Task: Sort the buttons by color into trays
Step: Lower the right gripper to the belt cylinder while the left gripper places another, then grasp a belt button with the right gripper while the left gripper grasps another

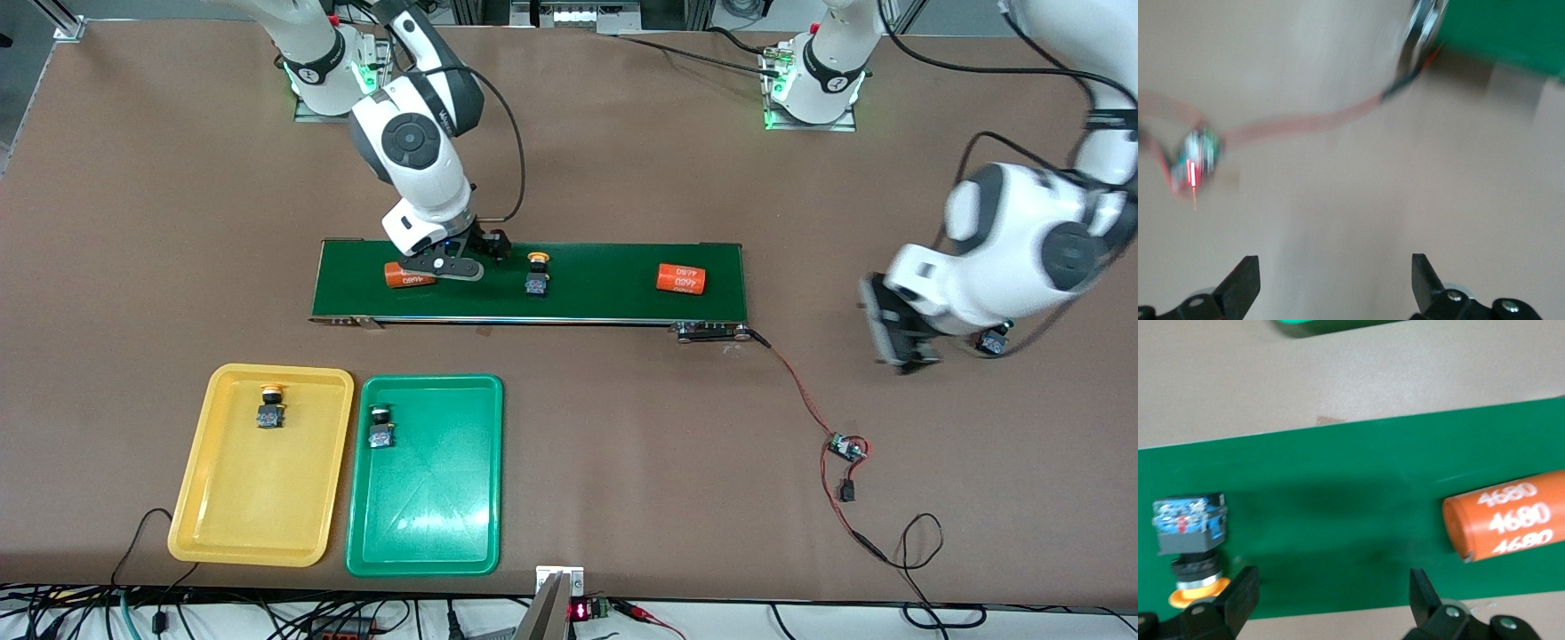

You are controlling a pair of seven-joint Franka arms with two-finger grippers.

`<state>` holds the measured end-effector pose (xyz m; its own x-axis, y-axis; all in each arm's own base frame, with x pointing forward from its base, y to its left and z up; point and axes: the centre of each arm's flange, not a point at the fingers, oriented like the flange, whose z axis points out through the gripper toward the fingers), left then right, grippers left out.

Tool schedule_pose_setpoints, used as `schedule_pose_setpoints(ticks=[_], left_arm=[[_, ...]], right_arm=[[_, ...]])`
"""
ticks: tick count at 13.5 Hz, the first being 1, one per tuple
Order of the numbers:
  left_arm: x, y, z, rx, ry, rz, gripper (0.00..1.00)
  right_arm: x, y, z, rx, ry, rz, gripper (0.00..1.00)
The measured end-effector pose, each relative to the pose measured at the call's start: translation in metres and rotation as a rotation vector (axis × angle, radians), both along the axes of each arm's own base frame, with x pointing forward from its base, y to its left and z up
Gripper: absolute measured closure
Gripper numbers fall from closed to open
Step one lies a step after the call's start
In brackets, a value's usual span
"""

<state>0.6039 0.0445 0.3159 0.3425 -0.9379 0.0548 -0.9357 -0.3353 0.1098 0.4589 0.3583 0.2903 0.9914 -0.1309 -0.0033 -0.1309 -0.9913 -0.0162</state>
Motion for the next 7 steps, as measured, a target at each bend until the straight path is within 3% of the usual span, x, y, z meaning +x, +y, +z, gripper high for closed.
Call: schedule_pose_setpoints(ticks=[3, 7], left_arm=[[-0.016, 0.089, -0.035, -0.019, 0.060, 0.230, 0.00], [-0.034, 0.153, -0.059, -0.039, 0.108, 0.616, 0.00]], right_arm=[[-0.007, 0.011, -0.005, 0.005, -0.004, -0.029, 0.00], [-0.017, 0.029, -0.019, 0.023, -0.019, -0.054, 0.00]])
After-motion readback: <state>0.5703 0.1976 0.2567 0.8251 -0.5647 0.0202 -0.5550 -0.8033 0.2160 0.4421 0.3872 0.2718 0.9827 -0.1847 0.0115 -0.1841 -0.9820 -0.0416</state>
